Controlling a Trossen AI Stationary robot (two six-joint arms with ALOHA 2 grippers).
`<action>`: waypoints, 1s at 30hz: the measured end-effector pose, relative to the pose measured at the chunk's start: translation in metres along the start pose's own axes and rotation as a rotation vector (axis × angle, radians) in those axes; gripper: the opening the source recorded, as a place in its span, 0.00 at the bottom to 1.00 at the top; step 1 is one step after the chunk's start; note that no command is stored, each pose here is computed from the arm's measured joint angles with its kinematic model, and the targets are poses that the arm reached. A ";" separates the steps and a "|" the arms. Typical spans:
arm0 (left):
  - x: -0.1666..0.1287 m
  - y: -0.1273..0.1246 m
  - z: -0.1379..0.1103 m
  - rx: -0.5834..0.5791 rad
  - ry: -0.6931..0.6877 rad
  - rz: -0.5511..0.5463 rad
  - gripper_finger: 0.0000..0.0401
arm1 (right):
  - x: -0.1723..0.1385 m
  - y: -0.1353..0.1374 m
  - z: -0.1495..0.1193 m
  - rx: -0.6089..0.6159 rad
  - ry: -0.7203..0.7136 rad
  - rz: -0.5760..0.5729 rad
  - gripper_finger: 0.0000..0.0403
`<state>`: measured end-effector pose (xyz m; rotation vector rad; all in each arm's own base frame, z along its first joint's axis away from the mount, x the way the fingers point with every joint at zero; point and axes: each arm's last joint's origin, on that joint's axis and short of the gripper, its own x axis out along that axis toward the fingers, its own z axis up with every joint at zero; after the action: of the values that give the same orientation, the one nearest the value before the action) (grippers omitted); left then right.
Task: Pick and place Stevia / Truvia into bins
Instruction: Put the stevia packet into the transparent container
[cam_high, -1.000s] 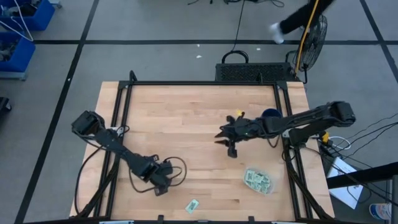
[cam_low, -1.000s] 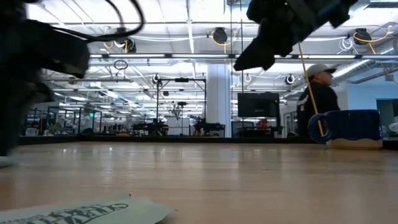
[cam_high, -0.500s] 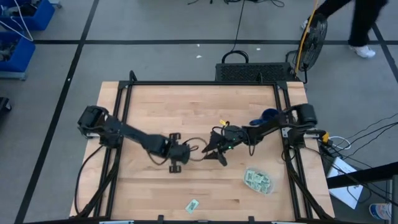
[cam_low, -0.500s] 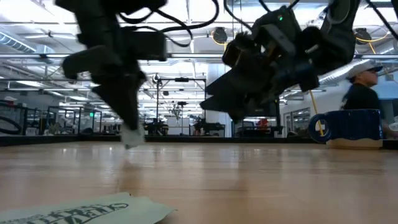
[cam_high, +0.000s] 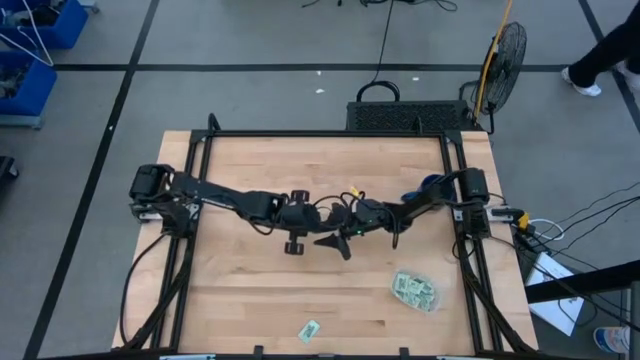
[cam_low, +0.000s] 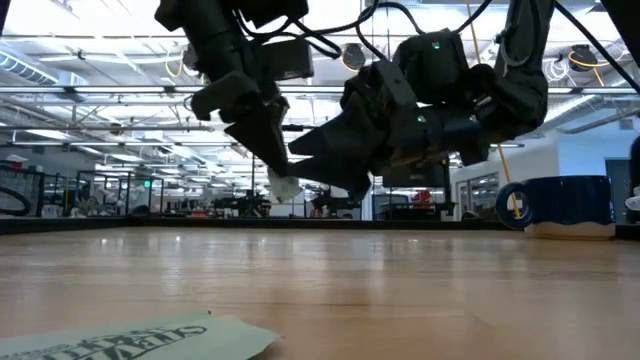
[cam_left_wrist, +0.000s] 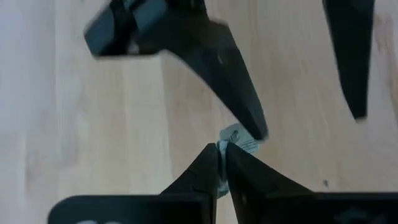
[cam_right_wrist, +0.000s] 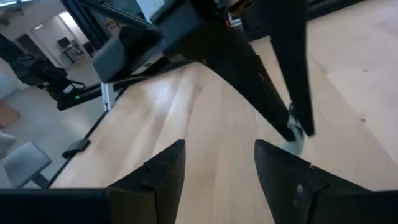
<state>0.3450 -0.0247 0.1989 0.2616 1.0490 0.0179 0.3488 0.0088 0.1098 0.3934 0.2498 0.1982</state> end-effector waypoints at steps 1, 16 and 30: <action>0.000 0.002 0.001 0.009 -0.009 0.001 0.11 | 0.002 0.000 0.001 -0.003 0.000 -0.003 0.46; 0.000 0.004 0.000 0.092 -0.002 0.019 0.12 | 0.005 -0.010 -0.008 -0.012 0.122 -0.163 0.46; 0.000 0.005 -0.001 0.110 0.007 0.030 0.12 | 0.004 -0.013 0.000 -0.076 0.030 -0.244 0.46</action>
<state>0.3452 -0.0196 0.1995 0.3774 1.0540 -0.0116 0.3548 -0.0017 0.1035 0.2816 0.3167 -0.0265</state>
